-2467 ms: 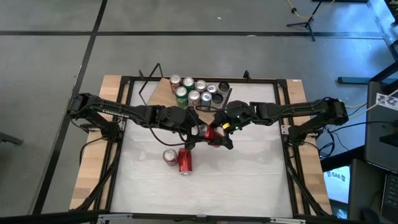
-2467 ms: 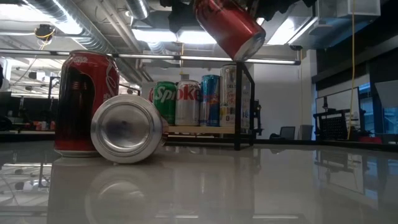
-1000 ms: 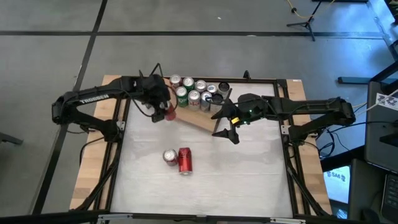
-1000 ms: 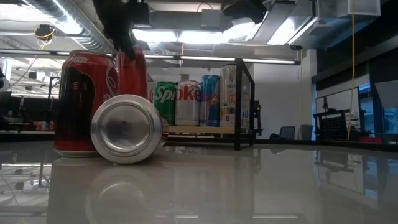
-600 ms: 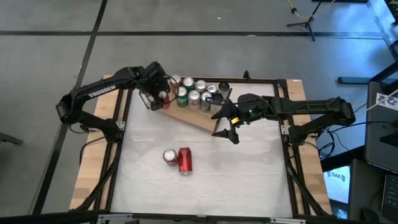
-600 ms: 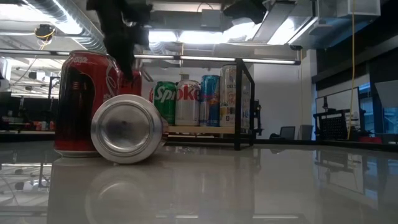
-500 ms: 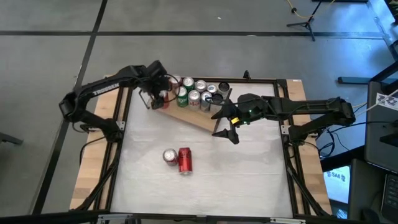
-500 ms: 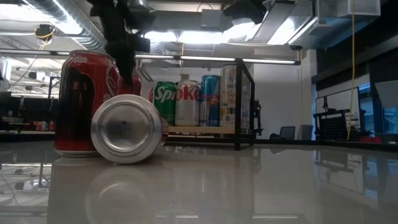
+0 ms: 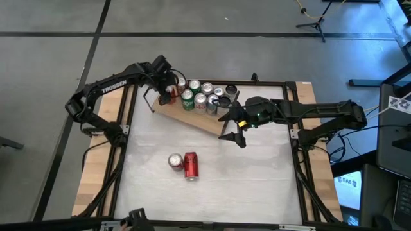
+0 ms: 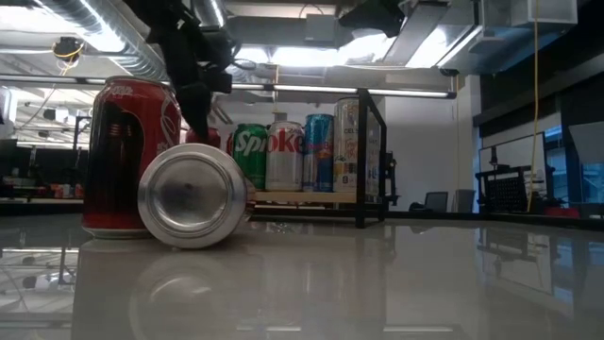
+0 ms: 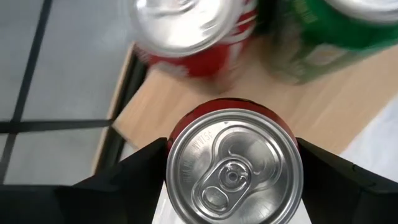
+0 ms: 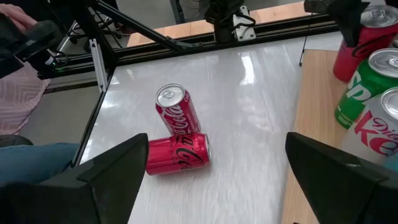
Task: Place canned beverage on shelf
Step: Put the left red black soda can on the shelf
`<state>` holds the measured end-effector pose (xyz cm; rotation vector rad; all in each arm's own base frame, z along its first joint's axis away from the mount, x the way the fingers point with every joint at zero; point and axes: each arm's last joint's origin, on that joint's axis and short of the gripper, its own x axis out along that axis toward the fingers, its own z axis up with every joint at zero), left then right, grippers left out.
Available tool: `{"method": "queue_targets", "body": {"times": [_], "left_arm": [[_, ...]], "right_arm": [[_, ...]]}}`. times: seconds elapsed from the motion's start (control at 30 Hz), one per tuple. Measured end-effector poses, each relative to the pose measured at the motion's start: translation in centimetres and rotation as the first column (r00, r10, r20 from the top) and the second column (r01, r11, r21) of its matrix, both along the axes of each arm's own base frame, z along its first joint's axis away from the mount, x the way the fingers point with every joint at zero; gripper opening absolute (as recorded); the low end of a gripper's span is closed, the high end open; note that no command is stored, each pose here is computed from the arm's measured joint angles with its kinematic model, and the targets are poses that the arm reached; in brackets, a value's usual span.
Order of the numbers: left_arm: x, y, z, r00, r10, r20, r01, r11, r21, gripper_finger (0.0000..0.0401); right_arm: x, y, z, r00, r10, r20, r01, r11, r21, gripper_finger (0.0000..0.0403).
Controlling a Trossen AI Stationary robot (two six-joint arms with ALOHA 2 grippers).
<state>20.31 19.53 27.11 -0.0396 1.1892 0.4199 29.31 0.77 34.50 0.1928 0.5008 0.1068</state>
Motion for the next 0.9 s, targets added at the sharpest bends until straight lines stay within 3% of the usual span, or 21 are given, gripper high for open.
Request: {"method": "queue_targets", "body": {"times": [0.3, 0.63, 0.9], "left_arm": [[-0.85, 0.86, -0.01, 0.999, 0.042, -0.001, -0.042, 0.999, 0.003, 0.0289], [-0.65, 0.99, -0.04, 0.999, 0.033, 0.025, -0.033, 0.999, 0.009, 0.0324], [-0.52, 1.07, 0.04, 0.998, 0.041, 0.037, -0.041, 0.999, 0.023, 0.033]], "right_arm": [[0.0, -0.01, 0.0, 1.0, 0.0, 0.0, 0.0, 1.0, 0.0, 0.0372], [0.0, 0.0, 0.0, 1.0, 0.0, 0.0, 0.0, 1.0, 0.0, 0.0372], [0.0, 0.0, 0.0, 1.0, 0.0, 0.0, 0.0, 1.0, 0.0, 0.0372]]}}
